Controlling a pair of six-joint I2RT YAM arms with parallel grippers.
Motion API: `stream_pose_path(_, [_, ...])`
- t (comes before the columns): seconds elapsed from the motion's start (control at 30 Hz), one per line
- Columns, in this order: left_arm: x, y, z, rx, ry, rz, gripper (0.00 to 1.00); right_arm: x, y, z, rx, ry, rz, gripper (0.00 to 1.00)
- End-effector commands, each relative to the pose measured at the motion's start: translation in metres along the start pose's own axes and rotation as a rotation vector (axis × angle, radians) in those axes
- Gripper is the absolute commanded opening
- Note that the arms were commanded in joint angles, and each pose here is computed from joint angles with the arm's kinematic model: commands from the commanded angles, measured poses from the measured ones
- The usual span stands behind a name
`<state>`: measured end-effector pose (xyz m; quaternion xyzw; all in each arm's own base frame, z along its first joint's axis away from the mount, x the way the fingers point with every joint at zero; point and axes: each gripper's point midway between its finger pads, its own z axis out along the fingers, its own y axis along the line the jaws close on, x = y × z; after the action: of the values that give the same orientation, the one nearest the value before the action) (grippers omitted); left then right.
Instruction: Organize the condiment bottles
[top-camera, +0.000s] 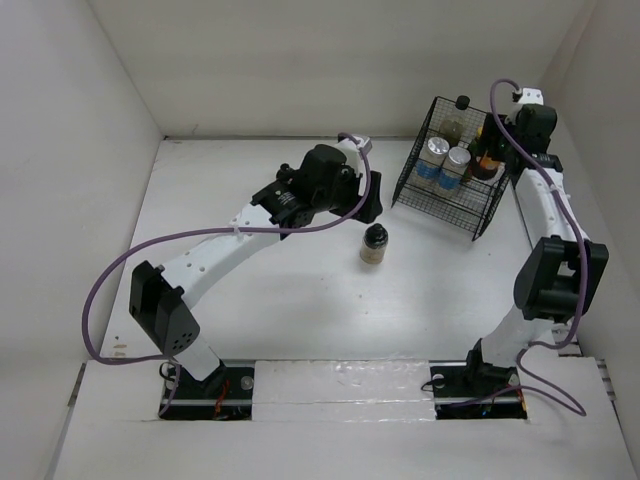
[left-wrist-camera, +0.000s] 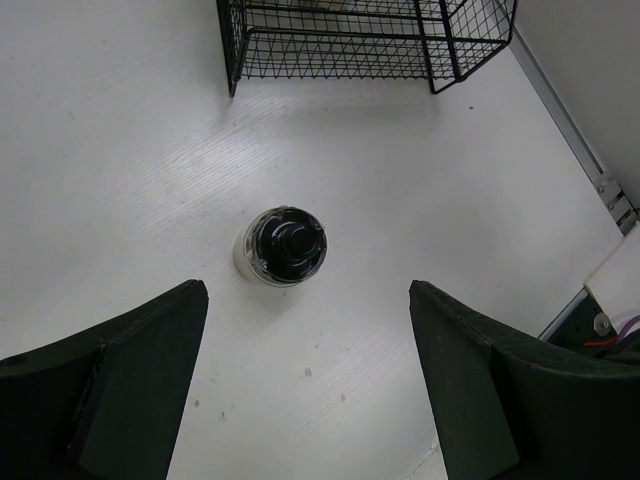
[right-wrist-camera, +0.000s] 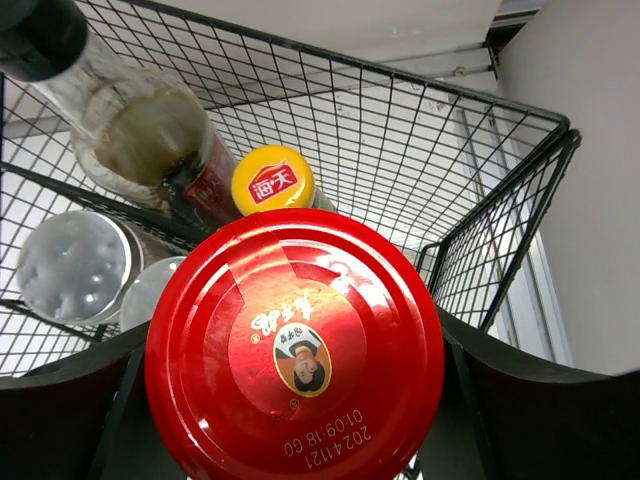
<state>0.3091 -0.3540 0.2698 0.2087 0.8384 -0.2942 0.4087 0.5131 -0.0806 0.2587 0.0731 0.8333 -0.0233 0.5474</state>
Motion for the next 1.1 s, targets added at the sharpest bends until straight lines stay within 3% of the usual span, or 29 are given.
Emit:
stream_pose_path(0.0, [-0.013,0.000,-0.004,0.005,-0.044,0.014,0.78,-0.060,-0.005,-0.007,0.025,-0.230,0.014,0.19])
stream_pose_path(0.3, [-0.010,0.003,0.003,0.015,-0.012,-0.007,0.78,-0.007,0.001,0.018,0.020,-0.133,0.011,0.23])
stream_pose_path(0.57, [-0.018,0.003,0.003,0.018,-0.015,-0.020,0.78,0.027,0.005,0.031,0.002,-0.059,0.052,0.56])
stream_pose_path(0.73, [-0.022,0.004,0.003,0.010,-0.019,-0.020,0.78,0.046,0.005,0.035,0.027,-0.020,0.060,0.62])
stream_pose_path(0.93, [-0.036,0.008,-0.002,-0.012,-0.051,-0.014,0.78,0.022,0.011,0.020,0.036,-0.072,0.063,0.85])
stream_pose_path(1.07, [-0.042,0.008,-0.005,-0.019,-0.065,-0.004,0.78,-0.009,0.014,0.000,0.042,-0.140,0.063,0.90])
